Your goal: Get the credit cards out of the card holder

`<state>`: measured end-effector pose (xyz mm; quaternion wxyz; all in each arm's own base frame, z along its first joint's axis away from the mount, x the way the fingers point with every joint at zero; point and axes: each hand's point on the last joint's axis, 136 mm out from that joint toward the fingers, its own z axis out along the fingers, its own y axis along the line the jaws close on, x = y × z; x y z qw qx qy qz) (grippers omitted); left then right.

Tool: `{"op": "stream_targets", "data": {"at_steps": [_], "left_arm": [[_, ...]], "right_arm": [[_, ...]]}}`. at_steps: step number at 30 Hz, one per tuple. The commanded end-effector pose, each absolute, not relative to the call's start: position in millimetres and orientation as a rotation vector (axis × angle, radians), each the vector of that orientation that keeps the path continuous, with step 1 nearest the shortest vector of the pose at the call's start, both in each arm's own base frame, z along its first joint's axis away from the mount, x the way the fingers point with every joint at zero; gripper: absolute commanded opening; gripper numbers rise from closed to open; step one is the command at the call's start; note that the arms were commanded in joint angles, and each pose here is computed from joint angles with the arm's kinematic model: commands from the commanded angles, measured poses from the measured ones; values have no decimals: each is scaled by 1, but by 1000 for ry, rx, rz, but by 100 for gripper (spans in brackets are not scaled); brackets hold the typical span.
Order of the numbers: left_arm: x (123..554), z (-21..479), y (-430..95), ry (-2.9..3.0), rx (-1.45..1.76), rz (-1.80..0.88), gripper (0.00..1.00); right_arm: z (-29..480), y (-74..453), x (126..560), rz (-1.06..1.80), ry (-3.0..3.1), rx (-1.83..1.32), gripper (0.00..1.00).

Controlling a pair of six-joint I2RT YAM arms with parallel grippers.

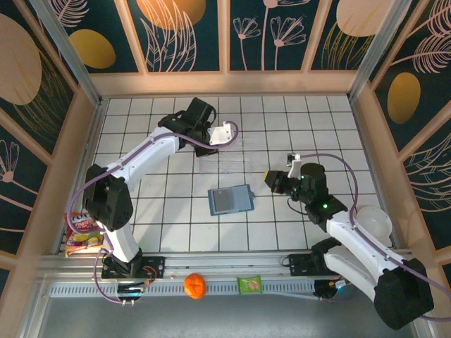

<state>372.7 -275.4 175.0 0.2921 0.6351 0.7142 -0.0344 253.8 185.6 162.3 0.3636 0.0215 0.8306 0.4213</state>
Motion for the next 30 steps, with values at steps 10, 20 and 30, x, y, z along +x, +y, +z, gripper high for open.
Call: {"op": "stream_targets", "data": {"at_steps": [10, 20, 30], "left_arm": [[384, 153, -277, 1940, 1735, -92, 0], [396, 148, -272, 1958, 1702, -26, 0], [397, 141, -263, 1960, 1702, 30, 0]], "right_arm": [[164, 189, 264, 1102, 2125, 59, 8], [163, 187, 266, 1104, 2127, 65, 8], [165, 187, 267, 1116, 2121, 65, 8]]}}
